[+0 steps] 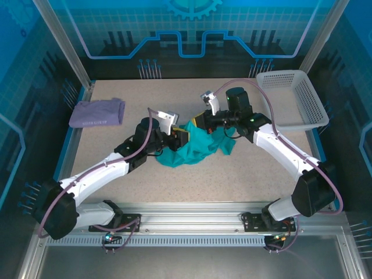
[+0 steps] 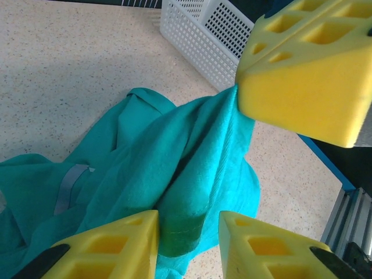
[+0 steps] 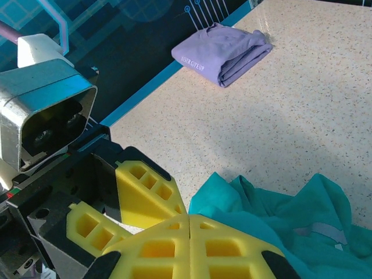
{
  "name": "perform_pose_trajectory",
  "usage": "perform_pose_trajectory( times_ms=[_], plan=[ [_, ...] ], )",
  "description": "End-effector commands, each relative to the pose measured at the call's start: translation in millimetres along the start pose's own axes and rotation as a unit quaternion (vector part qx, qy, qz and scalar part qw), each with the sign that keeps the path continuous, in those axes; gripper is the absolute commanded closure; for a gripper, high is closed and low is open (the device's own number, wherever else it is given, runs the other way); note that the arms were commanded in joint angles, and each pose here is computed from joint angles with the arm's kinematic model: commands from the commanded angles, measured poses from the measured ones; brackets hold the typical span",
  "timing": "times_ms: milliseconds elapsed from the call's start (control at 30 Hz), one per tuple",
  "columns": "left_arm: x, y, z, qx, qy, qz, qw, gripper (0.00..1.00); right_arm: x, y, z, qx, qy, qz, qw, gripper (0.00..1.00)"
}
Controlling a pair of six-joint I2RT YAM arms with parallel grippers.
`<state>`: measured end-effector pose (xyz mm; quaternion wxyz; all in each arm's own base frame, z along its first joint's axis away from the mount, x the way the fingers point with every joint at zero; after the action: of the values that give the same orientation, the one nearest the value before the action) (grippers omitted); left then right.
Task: Fold the inside-out t-shirt
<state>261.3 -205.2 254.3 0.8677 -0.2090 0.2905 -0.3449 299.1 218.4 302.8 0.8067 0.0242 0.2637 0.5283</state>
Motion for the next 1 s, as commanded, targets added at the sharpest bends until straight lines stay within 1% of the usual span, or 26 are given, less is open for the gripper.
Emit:
perform_pose_trajectory(
  times_ms=[0,100,167,267,367,400,467,500,533,600,633,767,833,967],
  plan=[
    [1,-2,10,0.015,-0.012,0.010,1.000,0.67,-2,8,1,-0.014,0.000,0.008,1.000,1.00],
    [2,0,11,0.015,-0.012,0.014,1.000,0.67,-2,8,1,-0.014,0.000,0.009,1.000,1.00],
    [3,0,12,0.015,-0.012,0.014,1.000,0.70,-2,8,1,-0.014,0.001,0.010,1.000,1.00],
    [4,-1,13,0.015,-0.014,0.010,1.000,0.83,-1,8,0,-0.015,0.001,0.008,1.000,1.00],
    [2,-3,15,0.015,-0.009,0.001,1.000,1.00,-2,6,0,-0.019,0.005,-0.006,1.000,1.00],
    [-1,-6,17,0.013,-0.009,-0.005,1.000,1.00,-2,3,0,-0.020,0.009,-0.027,0.999,1.00],
    [-11,-17,21,0.003,-0.007,-0.033,0.999,1.00,-1,-6,3,-0.029,0.033,-0.101,0.994,1.00],
    [-17,-24,23,-0.006,-0.006,-0.053,0.999,1.00,2,-12,5,-0.037,0.058,-0.157,0.985,1.00],
    [-24,-32,26,-0.018,-0.005,-0.075,0.997,1.00,7,-15,5,-0.048,0.084,-0.197,0.976,1.00],
    [-34,-41,29,-0.048,-0.007,-0.100,0.994,1.00,13,-20,7,-0.055,0.116,-0.241,0.962,1.00],
    [-38,-43,30,-0.067,-0.011,-0.104,0.992,1.00,14,-21,7,-0.054,0.121,-0.250,0.959,0.98],
    [-43,-44,33,-0.126,-0.029,-0.105,0.986,1.00,-5,-8,5,-0.060,0.100,-0.256,0.960,0.80],
    [-42,-42,34,-0.144,-0.041,-0.098,0.984,1.00,-19,9,-2,-0.065,0.077,-0.233,0.967,0.70],
    [-35,-43,36,-0.153,-0.044,-0.089,0.983,1.00,-38,44,-23,-0.058,0.030,-0.176,0.982,0.58]
  ],
)
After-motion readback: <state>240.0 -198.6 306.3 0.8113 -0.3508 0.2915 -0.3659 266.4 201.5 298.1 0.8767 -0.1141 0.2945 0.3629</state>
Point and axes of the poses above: each hand's point on the last joint's axis, 136 mm out from that joint toward the fingers, its own x axis out along the fingers, its own y axis along the line the jaws close on, z = x × y, the point moved 8 cm from there along -x, back along the fingers, and after that the axes turned 8 degrees about -x, right-handed, at the moved point
